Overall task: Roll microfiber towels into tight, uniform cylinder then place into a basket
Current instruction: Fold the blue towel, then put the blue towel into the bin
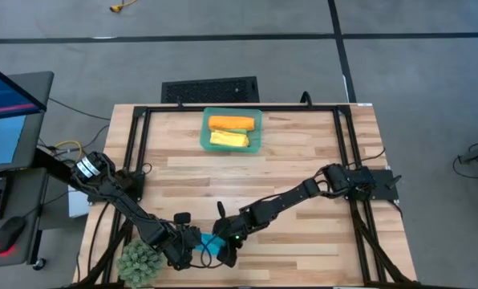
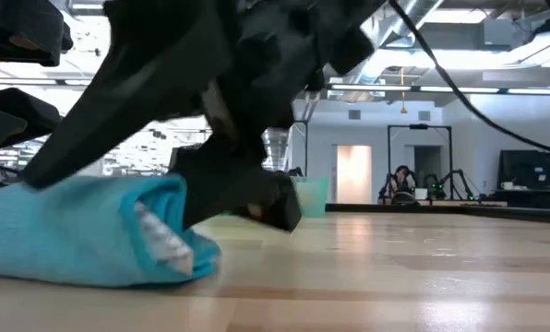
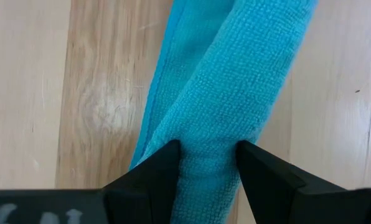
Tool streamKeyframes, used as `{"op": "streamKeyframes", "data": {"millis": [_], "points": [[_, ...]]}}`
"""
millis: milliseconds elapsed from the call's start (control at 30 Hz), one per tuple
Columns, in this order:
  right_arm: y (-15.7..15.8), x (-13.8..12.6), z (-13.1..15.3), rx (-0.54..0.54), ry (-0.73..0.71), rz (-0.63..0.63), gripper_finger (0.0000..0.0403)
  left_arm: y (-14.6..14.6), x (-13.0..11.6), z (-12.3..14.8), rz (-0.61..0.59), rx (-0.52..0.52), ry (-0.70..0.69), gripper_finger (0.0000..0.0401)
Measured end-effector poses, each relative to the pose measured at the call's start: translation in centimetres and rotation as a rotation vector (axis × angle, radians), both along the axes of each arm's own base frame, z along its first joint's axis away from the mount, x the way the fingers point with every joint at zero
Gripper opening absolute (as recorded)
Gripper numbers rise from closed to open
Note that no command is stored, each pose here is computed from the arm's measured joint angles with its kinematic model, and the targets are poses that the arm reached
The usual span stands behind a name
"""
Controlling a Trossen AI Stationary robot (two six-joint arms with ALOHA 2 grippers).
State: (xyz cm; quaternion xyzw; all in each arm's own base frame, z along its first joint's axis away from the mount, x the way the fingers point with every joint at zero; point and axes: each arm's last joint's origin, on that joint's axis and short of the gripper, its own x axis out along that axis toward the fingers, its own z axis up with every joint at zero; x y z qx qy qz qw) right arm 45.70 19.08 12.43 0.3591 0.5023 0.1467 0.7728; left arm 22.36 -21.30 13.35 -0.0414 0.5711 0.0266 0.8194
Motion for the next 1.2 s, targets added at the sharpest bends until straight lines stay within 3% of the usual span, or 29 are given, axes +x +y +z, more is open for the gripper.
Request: {"op": "streamKeyframes", "data": {"millis": [267, 467, 633, 767, 933, 1067, 1200], "points": [[-0.6, -1.6, 4.1, -0.15, -0.032, 0.035, 0.0196, 0.0, 0.0, 0.0, 0.002, 0.002, -0.002, 0.0157], [-0.1, -3.6, 7.2, -0.377, -0.117, 0.059, 0.0183, 0.0, 0.0, 0.0, 0.015, -0.003, -0.002, 0.0157], [2.3, -4.7, 7.2, -0.568, -0.214, 0.104, 0.0178, 0.0, 0.0, 0.0, 0.034, -0.009, -0.002, 0.0157], [3.4, -4.7, 5.9, -0.582, -0.224, 0.136, 0.0178, 0.0, 0.0, 0.0, 0.035, -0.01, -0.004, 0.0157], [3.1, -3.9, 5.3, -0.525, -0.212, 0.041, 0.0188, 0.0, 0.0, 0.0, 0.035, -0.011, -0.006, 0.0157], [2.9, -3.1, 5.3, -0.496, -0.259, 0.012, 0.0221, 0.0, 0.0, 0.0, 0.035, -0.011, -0.006, 0.0157], [2.2, -2.8, 4.3, -0.498, -0.216, -0.001, 0.0261, 0.0, 0.0, 0.0, 0.035, -0.011, -0.006, 0.0157]]}}
